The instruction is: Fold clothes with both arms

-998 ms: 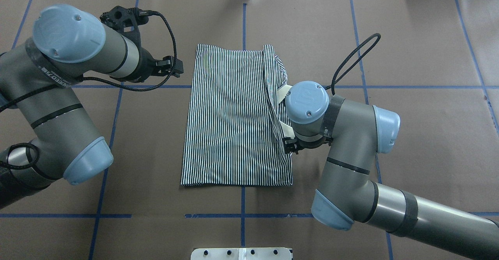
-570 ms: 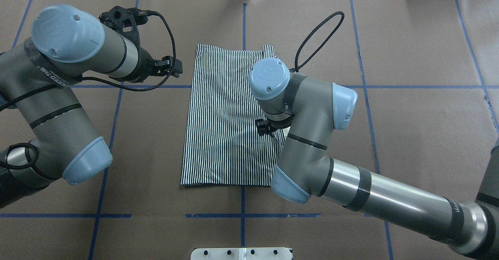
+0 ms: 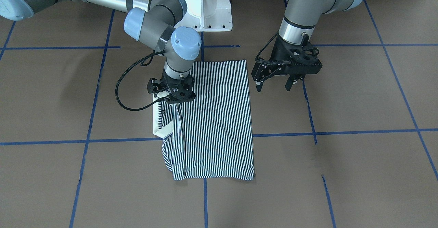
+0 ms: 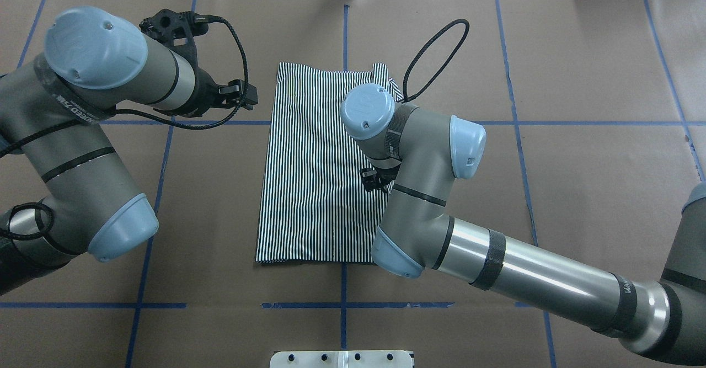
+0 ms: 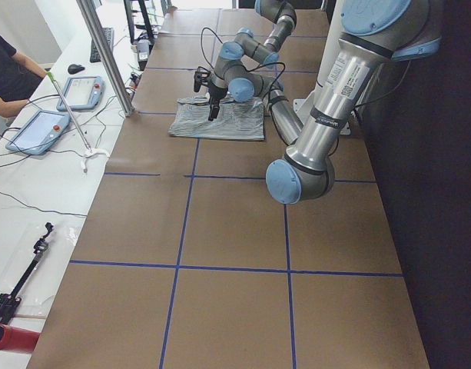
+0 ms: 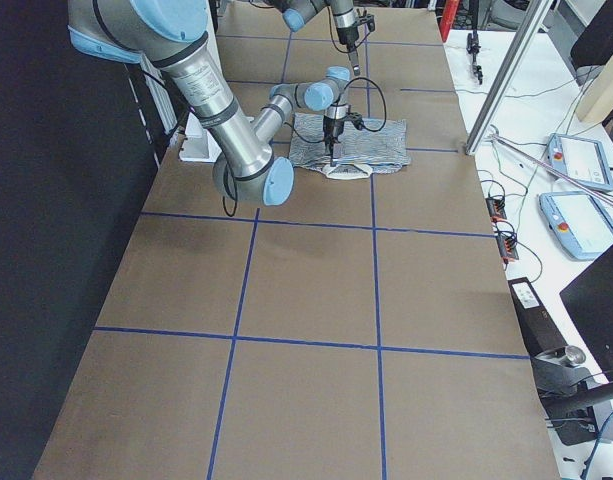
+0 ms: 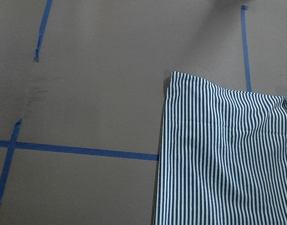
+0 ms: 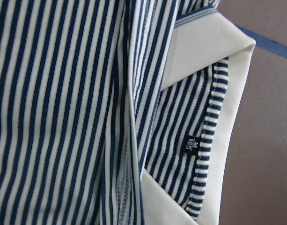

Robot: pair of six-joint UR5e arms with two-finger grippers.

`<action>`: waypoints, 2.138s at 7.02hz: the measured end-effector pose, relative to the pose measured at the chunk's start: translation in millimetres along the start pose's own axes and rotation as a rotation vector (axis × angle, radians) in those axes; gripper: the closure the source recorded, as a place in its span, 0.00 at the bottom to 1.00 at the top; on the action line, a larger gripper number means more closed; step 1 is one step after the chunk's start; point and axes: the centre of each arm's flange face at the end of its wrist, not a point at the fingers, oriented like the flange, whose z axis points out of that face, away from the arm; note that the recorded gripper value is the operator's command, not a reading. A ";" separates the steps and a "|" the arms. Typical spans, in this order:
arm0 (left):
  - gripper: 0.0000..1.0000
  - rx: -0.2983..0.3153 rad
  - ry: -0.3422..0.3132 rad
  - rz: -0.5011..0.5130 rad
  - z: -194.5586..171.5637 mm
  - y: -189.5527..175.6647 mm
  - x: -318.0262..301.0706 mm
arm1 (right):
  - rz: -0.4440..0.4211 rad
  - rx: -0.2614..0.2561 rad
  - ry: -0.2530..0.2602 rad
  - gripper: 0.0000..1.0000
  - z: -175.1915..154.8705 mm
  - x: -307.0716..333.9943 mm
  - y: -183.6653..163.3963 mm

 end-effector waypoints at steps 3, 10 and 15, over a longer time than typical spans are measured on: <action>0.00 0.001 -0.001 0.000 0.9 -0.2 -0.5 | -0.006 -0.010 0.006 0.00 7.7 -2.1 4.4; 0.00 0.003 0.012 0.003 -4.0 -0.2 6.1 | -0.026 0.013 0.037 0.00 14.4 111.1 -27.7; 0.00 -0.003 0.008 0.041 -9.7 -11.3 -2.7 | -0.032 0.177 -0.083 0.00 -27.8 52.6 -115.8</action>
